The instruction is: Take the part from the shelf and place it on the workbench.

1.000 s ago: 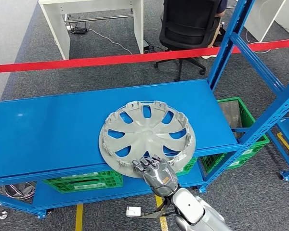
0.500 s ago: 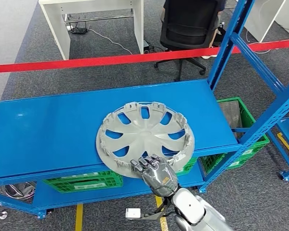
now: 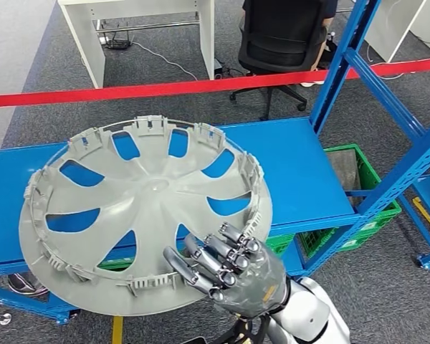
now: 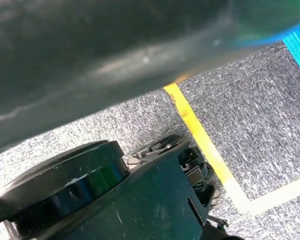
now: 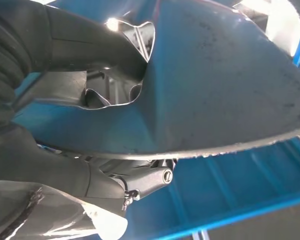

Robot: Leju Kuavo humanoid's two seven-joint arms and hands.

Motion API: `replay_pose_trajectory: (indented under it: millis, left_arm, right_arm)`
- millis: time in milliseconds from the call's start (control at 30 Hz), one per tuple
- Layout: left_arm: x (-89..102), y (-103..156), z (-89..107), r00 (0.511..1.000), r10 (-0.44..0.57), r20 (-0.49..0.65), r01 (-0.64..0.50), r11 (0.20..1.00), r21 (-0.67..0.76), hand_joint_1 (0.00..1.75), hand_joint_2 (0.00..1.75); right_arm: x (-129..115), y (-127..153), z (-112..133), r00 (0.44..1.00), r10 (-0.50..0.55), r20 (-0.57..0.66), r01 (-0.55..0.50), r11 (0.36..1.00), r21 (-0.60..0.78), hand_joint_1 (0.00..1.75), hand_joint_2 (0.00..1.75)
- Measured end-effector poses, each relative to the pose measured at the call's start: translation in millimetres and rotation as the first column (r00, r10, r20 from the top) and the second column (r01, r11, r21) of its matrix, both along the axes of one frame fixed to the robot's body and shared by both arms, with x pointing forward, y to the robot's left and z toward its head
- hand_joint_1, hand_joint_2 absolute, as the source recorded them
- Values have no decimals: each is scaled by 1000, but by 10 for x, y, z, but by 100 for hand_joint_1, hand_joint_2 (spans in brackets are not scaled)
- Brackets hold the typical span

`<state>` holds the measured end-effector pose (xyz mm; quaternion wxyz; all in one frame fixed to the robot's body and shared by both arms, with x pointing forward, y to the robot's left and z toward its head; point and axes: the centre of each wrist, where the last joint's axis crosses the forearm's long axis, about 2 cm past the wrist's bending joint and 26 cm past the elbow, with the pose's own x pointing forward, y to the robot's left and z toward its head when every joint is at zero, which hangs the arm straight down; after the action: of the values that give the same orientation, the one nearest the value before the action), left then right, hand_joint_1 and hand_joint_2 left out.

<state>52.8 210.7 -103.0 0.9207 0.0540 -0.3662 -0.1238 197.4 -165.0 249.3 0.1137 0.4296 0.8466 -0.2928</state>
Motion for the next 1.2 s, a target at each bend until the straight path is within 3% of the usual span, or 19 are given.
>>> replay_pose_trajectory:
  millis: [633,1200]
  left_arm:
    - [3,2,0,1000,-8,2,8,1000,7,0,0]
    - [7,10,1,1000,-11,2,11,1000,23,0,0]
  right_arm:
    - [-51,-124,338,989,-44,145,37,998,51,175,175]
    - [-54,-110,369,988,-50,144,39,996,79,175,175]
